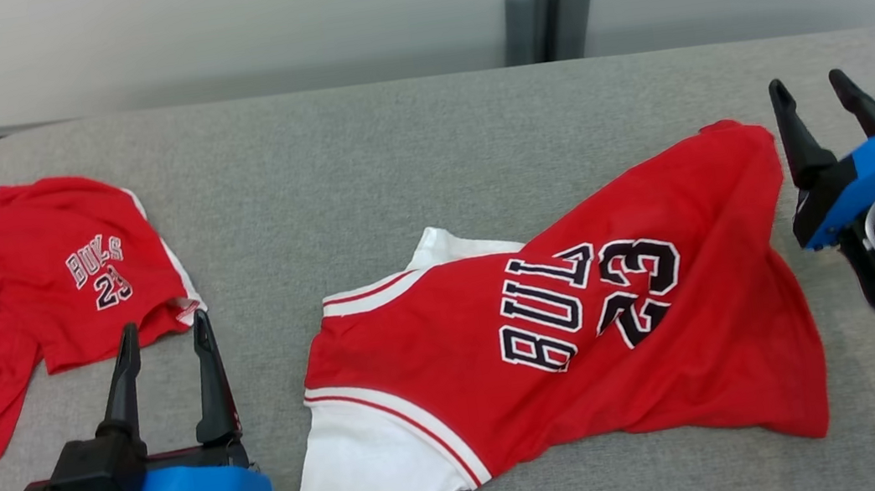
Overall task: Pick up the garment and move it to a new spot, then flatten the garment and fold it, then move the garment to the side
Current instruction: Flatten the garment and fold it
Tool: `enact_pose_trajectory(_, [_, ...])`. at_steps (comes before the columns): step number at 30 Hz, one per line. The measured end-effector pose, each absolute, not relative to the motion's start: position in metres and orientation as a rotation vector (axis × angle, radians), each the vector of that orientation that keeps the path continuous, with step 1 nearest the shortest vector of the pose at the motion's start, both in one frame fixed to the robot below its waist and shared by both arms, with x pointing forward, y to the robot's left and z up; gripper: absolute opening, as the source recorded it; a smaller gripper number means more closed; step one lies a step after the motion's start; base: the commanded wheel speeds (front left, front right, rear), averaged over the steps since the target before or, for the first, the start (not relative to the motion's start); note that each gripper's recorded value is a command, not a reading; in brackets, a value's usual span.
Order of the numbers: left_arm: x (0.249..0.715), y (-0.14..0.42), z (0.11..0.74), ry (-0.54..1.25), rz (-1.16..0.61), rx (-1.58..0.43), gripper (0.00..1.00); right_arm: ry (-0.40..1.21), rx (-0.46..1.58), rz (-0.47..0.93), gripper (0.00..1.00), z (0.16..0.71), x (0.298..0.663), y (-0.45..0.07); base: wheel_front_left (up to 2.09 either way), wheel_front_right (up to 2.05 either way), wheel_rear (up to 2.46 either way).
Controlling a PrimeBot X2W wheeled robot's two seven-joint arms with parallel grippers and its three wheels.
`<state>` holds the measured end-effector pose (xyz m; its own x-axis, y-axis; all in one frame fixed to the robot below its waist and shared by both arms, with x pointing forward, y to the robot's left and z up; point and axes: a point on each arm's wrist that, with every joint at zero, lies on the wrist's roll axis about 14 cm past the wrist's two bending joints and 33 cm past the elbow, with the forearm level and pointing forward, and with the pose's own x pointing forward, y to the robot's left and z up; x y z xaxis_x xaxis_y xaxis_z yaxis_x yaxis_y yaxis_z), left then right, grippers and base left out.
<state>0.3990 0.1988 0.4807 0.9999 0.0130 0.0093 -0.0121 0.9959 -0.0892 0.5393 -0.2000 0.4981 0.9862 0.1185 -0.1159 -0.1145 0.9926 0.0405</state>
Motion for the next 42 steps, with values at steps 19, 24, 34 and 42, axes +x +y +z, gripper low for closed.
enact_pose_trajectory(19, [0.380,0.178,0.495,-0.048,-0.050,-0.075,1.00,-0.030,0.104,0.167,1.00,0.503,0.416,-0.164,0.00,0.00,0.00])
enact_pose_trajectory(24, [0.374,0.181,0.501,-0.066,-0.043,-0.068,1.00,-0.045,0.109,0.182,1.00,0.504,0.399,-0.149,0.00,0.00,0.00])
enact_pose_trajectory(34, [0.360,0.190,0.501,-0.065,-0.013,-0.055,1.00,-0.020,0.090,0.152,1.00,0.490,0.368,-0.151,0.00,0.00,0.00])
enact_pose_trajectory(42, [0.356,0.193,0.497,-0.055,-0.004,-0.051,1.00,0.007,0.072,0.124,1.00,0.485,0.358,-0.159,0.00,0.00,0.00])
